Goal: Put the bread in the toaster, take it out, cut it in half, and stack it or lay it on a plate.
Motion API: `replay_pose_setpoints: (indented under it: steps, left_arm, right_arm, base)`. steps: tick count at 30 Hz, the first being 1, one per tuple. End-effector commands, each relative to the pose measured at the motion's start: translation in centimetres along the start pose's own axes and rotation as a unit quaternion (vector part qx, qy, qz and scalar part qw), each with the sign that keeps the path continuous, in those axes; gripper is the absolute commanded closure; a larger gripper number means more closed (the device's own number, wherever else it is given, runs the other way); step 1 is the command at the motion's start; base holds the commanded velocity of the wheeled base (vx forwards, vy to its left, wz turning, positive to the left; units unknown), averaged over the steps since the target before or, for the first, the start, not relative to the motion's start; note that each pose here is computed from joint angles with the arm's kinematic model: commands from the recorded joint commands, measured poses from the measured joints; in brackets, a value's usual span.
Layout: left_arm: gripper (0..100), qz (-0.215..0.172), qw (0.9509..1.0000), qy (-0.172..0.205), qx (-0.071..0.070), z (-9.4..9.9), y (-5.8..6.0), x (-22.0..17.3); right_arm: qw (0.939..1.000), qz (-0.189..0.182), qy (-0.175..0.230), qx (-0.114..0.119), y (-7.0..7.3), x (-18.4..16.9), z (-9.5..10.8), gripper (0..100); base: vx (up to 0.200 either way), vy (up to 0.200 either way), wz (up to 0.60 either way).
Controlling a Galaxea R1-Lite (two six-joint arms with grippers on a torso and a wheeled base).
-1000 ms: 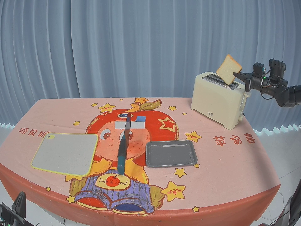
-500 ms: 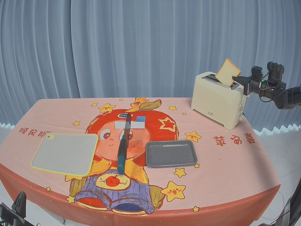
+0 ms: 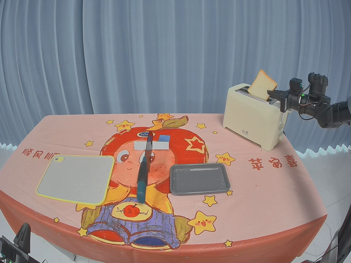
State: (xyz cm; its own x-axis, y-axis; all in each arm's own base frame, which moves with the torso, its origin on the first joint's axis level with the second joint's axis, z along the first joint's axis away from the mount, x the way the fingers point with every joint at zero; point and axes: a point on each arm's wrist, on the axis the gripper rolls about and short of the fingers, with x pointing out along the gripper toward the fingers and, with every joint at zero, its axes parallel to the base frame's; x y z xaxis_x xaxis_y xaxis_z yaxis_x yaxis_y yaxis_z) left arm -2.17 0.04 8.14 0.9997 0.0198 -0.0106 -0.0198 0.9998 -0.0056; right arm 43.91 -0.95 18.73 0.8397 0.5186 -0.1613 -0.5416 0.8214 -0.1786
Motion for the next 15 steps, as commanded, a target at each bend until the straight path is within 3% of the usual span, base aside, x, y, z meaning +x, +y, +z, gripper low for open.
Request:
replay_pose_setpoints:
  steps: [1,15]
  left_arm:
    - [100,0.0,1.0,0.009,0.0,-0.49,0.0,0.14]
    - [100,0.0,1.0,0.009,0.0,-0.49,0.0,0.14]
  right_arm:
    - [1.0,0.0,-0.001,0.0,-0.01,-0.01,0.03,100]
    - [1.0,-0.001,0.0,-0.001,-0.11,-0.12,0.03,100]
  base:
    - [0.0,0.0,0.0]
    - [0.0,0.0,0.0]
